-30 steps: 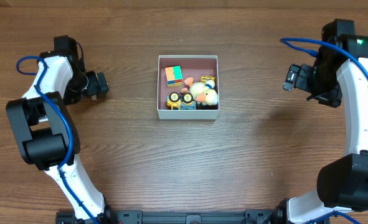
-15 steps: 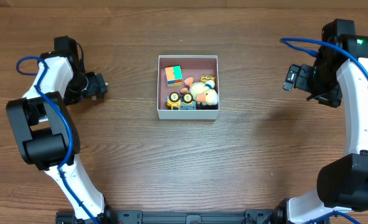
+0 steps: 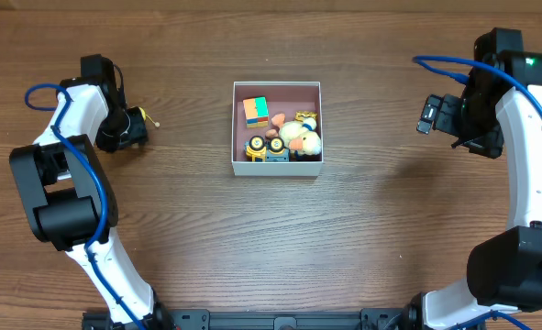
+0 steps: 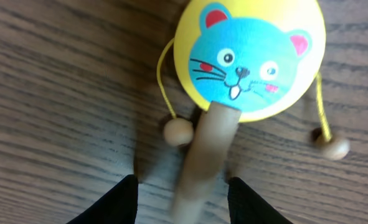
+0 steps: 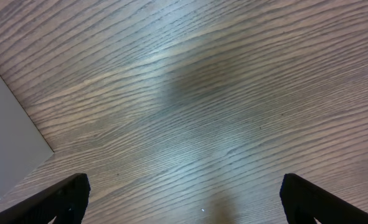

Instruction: Pack container

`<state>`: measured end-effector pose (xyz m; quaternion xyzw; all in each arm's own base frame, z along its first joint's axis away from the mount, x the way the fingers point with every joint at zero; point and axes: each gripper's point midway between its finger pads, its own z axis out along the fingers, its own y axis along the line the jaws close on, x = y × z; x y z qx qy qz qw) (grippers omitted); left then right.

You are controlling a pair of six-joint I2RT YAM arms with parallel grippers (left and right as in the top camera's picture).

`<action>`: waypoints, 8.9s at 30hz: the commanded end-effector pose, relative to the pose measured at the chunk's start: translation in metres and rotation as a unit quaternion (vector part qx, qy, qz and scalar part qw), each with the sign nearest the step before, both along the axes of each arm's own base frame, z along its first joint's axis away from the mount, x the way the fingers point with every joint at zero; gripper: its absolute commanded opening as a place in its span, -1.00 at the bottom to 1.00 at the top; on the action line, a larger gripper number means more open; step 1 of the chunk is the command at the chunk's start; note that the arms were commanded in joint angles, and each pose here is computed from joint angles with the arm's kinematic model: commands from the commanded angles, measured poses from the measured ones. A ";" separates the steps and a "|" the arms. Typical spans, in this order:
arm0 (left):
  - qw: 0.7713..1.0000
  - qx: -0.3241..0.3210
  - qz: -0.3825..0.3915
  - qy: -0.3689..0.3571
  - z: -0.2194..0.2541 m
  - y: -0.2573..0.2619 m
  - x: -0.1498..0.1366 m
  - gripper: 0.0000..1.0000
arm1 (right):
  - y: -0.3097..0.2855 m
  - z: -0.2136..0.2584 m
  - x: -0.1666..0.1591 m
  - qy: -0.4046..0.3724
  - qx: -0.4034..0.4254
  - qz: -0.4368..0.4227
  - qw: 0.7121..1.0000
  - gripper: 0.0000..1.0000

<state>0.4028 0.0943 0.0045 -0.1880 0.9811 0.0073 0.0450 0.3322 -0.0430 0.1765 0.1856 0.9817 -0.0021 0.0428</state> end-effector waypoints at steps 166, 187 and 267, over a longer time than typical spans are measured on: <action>0.712 -0.033 -0.290 -0.638 0.294 -0.167 -0.226 1.00 | -0.002 0.006 0.001 -0.011 -0.002 -0.004 1.000 1.00; 0.683 0.054 -0.233 -0.690 0.193 -0.134 -0.165 1.00 | -0.002 0.006 0.001 -0.011 -0.002 -0.004 1.000 1.00; 0.724 0.060 -0.214 -0.653 0.158 -0.124 -0.160 1.00 | 0.047 0.092 -0.102 -0.722 -0.028 0.073 0.687 1.00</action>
